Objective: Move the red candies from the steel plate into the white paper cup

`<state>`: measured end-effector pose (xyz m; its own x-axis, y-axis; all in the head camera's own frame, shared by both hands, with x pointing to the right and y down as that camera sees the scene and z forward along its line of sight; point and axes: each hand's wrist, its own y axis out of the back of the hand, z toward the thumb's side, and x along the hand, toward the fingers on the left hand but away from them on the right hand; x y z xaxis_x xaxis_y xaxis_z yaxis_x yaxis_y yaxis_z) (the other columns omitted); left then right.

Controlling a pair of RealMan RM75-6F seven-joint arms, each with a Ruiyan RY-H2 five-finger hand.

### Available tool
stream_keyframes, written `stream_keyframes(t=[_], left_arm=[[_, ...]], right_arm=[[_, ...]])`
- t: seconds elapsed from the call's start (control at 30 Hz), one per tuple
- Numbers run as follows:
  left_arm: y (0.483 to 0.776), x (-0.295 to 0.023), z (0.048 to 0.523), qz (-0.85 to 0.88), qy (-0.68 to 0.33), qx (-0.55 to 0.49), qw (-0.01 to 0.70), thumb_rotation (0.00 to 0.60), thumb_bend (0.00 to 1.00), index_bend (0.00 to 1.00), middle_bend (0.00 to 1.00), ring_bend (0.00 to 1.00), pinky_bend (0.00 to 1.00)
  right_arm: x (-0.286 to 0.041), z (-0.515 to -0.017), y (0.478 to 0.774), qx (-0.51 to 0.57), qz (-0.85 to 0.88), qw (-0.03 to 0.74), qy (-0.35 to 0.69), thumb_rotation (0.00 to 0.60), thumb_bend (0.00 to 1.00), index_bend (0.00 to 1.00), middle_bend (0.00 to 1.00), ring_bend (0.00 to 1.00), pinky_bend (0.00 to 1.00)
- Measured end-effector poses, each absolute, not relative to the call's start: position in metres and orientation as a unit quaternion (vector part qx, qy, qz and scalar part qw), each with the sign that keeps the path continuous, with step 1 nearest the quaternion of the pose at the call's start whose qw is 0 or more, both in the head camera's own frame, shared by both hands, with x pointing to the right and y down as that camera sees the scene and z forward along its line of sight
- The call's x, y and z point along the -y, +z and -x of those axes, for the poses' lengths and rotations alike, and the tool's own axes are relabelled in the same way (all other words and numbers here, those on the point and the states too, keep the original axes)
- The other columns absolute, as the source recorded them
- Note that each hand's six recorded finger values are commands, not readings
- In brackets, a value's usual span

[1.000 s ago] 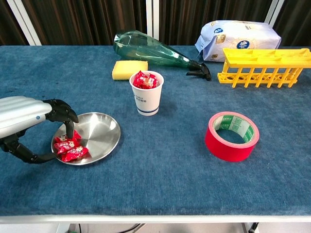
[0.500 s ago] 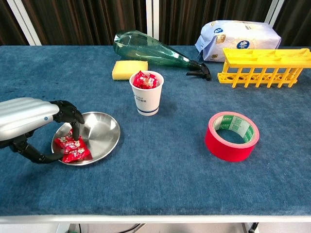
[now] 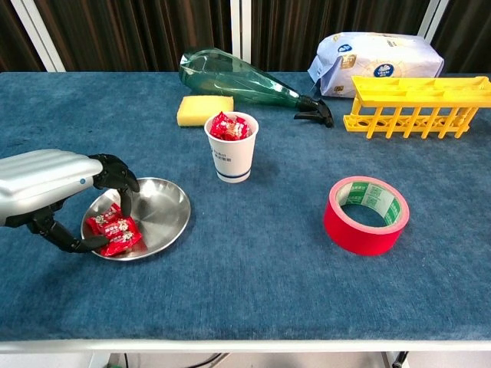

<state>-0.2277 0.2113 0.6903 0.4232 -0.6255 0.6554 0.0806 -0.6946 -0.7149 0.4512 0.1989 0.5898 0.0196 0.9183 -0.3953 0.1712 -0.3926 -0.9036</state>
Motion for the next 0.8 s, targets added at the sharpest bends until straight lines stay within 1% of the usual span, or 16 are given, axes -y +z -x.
stream_keyframes(t=[0.5,0.8], left_arm=[[0.6955,-0.2089,0.2286,0.756,-0.518,-0.172,0.361,0.600,0.29,0.46,0.22,0.08,0.26],[0.6962,-0.2082,0.2294,0.755,-0.518,-0.178,0.361,0.600,0.32,0.54,0.23,0.08,0.26]], right_arm=[[-0.1988,-0.4512,0.5903,0.433,0.628,0.340,0.550,0.600,0.24,0.00,0.00,0.00,0.00],[-0.1989,-0.4508,0.5911,0.432,0.627,0.340,0.552,0.600,0.24,0.00,0.00,0.00,0.00]])
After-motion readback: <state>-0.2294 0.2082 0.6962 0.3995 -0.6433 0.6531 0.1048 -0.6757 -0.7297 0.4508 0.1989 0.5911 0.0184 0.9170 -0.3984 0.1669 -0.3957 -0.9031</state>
